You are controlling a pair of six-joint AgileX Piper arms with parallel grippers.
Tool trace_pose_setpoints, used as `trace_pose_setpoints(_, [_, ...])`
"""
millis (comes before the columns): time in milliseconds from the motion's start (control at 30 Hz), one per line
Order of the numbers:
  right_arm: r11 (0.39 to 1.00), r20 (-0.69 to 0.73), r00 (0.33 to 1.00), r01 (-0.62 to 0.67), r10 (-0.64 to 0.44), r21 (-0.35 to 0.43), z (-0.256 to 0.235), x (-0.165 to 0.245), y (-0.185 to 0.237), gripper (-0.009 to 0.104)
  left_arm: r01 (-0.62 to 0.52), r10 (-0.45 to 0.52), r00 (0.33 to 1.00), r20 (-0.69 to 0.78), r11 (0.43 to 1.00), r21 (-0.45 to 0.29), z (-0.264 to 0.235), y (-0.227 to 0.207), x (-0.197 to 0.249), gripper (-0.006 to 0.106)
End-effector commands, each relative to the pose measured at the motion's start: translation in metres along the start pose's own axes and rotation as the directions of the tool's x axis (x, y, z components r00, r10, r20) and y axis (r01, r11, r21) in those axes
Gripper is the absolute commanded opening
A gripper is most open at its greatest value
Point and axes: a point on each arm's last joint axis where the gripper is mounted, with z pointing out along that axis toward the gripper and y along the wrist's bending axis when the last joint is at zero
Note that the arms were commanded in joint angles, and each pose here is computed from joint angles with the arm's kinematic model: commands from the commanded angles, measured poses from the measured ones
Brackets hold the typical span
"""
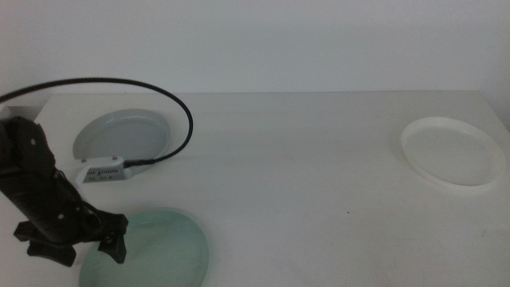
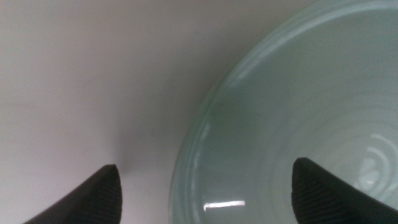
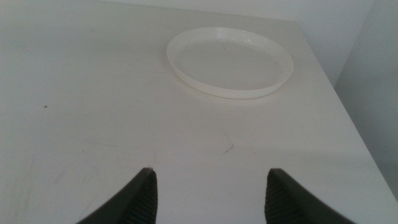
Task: Stack the three bowls on top of each other.
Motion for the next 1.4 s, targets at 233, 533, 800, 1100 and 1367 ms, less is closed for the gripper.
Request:
trace_pose_setpoints(233, [1.000,0.100,0.995,0.022,-0.023,0.010,-0.003,-0.008,-0.001,0.045,0.015,-0.015,0.999,-0.035,1.000,0.009,0.017,0.001,0.000,0.099])
trace_pose_setpoints(533, [1.000,0.100,0.995,0.022,-0.023,0.010,-0.003,-0.008,-0.001,0.045,0.024,-0.023,0.997,-0.067,1.000,0.012,0.019,0.001,0.003,0.017])
trace_pose_setpoints(800, [1.000,0.100,0.995,0.022,-0.023,0.010,-0.003,-0.008,-0.001,0.045,0.031,-0.030,0.999,-0.030,0.999,0.033,0.003,-0.003,0.001,0.000])
trace_pose_setpoints(1100, [1.000,0.100,0.995,0.022,-0.023,0.010,-0.003,-0.008,-0.001,0.045,-0.037,0.012,0.984,0.180,0.990,0.133,-0.079,-0.043,-0.030,0.000])
trace_pose_setpoints(1367, [1.000,0.100,0.995,0.022,-0.023,0.010,-0.003,-0.008,-0.001,0.045,-0.129,0.084,0.964,0.252,0.978,0.167,-0.107,-0.104,-0.067,0.000])
